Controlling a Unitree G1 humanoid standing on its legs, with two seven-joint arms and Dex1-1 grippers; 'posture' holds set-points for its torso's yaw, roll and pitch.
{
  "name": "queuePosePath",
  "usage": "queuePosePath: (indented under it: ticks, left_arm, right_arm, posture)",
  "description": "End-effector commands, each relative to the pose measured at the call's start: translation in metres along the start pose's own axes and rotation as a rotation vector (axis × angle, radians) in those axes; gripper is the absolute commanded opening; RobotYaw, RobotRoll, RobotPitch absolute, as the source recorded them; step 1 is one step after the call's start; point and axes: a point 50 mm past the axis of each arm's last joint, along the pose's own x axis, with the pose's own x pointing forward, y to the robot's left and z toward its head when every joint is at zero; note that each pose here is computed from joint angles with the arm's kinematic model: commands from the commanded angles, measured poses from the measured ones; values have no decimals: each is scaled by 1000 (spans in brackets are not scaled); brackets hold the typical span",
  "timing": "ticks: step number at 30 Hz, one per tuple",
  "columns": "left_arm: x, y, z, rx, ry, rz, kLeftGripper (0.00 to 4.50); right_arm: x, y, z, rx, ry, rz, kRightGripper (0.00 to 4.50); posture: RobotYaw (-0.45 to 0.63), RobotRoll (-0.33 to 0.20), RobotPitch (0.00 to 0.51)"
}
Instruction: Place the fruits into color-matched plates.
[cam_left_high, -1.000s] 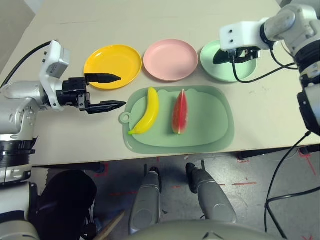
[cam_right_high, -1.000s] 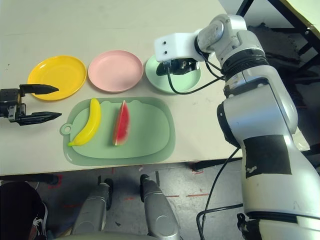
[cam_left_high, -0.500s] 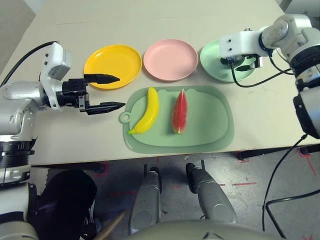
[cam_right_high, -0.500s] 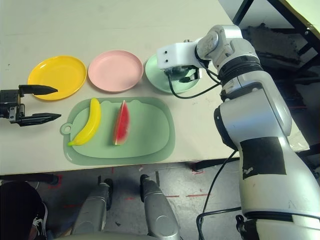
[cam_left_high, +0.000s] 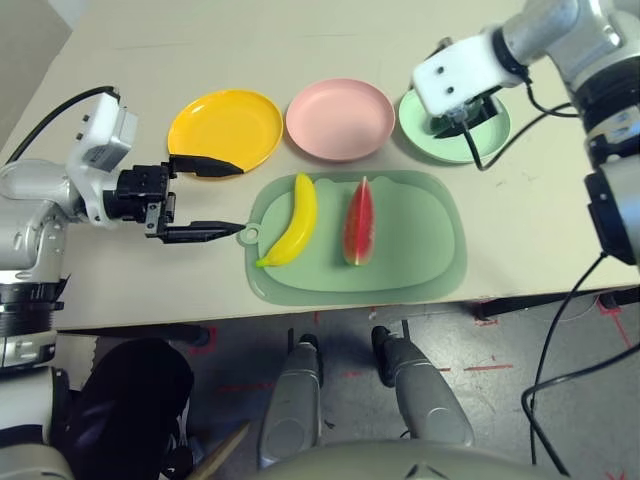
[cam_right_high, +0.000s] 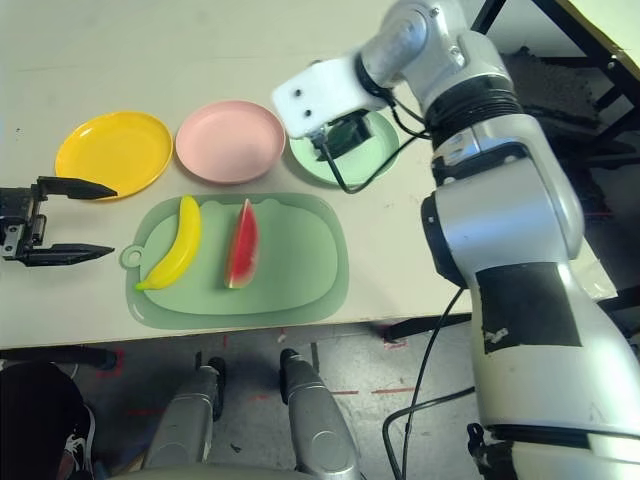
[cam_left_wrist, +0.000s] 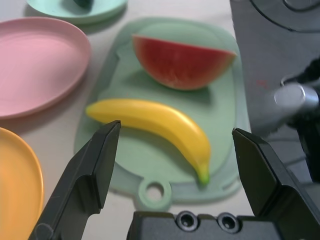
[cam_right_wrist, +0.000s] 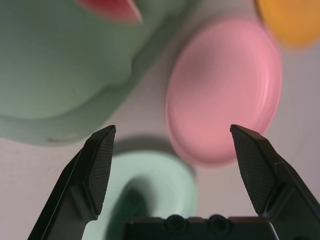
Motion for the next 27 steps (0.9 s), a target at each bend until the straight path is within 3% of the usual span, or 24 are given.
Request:
queuePosePath:
  ticks: [1, 16, 27]
  left_arm:
    - [5, -5, -4, 21, 30, -66, 4500]
    - [14, -3, -3, 48, 41, -102, 4500]
    - [17, -4, 1, 55, 48, -121, 4500]
  right_arm:
    - [2, -4, 17, -114, -53, 5, 4478]
    - [38, 18, 54, -188, -207, 142, 4478]
    - [68, 15, 57, -138, -198, 164, 4478]
  posture:
    - [-67, 0, 302]
    - [-64, 0, 315]
    - [-49, 0, 320]
